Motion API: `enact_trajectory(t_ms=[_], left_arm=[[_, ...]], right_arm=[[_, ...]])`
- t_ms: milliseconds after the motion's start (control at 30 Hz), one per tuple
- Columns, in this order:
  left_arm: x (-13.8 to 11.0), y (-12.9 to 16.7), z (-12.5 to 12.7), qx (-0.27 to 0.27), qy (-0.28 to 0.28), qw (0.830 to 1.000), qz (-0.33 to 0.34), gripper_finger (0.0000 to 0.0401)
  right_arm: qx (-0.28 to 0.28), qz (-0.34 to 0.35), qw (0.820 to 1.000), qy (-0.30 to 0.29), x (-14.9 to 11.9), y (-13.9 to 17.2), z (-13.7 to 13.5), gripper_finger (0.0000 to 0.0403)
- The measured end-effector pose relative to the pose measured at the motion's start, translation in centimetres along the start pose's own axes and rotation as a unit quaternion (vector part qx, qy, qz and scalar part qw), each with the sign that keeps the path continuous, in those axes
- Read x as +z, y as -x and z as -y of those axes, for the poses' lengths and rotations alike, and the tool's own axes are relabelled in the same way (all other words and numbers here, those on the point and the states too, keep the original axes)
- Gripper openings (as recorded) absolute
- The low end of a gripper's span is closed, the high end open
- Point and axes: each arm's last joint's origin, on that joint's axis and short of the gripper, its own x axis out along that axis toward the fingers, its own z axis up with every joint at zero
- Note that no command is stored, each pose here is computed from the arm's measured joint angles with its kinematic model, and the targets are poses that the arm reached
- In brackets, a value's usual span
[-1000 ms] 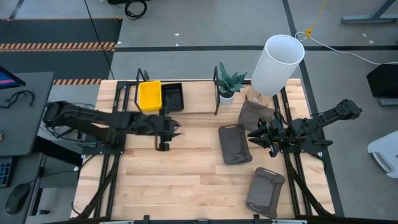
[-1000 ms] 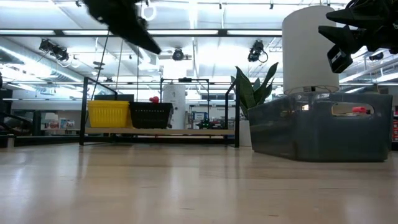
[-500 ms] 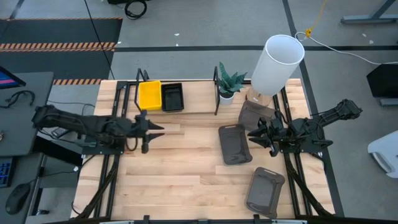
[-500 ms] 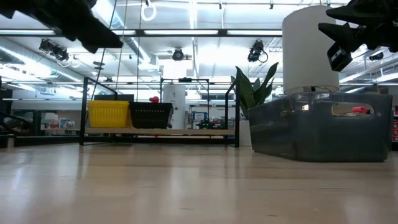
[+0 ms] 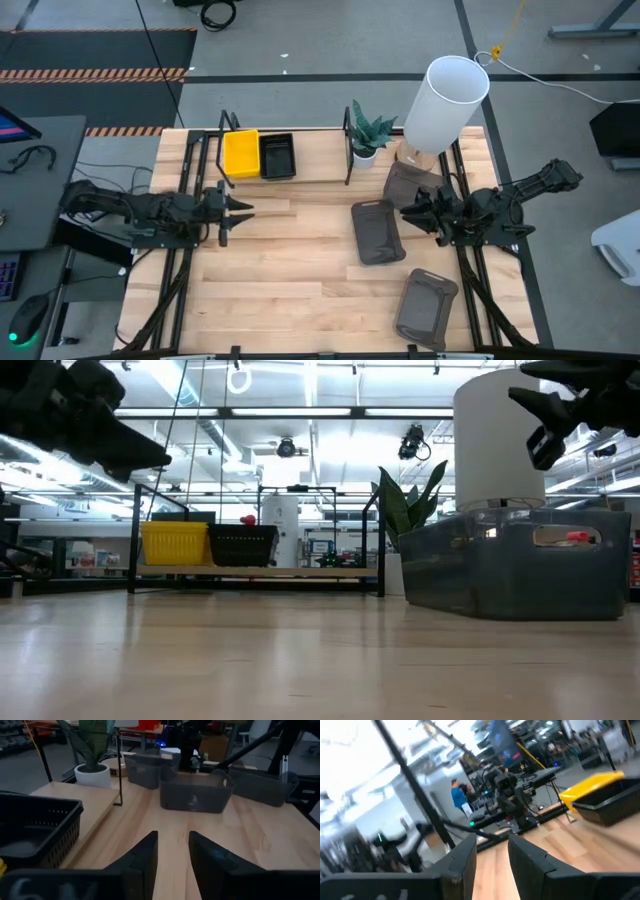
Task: Stack baskets on shelf by color
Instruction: Stack the top right black transparent bin on the middle black transparent bin
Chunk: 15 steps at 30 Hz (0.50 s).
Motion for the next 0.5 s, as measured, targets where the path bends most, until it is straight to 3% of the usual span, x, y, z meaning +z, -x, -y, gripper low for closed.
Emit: enact_trajectory(t_ms=[133,367,500], left_arm=[[-0.2,0.6,-0.3,-0.001,-0.005,1.000,0.009,0.0116],[-0.3,2.0,-0.9,0.020,-0.013,0.999,0.029,0.0116],[-1.0,2.6,-1.2,0.024,0.002,1.000,0.015,0.0116]], right_arm=[[-0.023,-0.012,0.998,-0.051,-0.1,-0.3,0.0,0.0118],[-0.142,-0.102,0.985,-0.014,0.3,-2.0,-0.5,0.0108],[-0.228,-0.142,0.963,0.017,1.2,-3.2,-1.0,0.0107]])
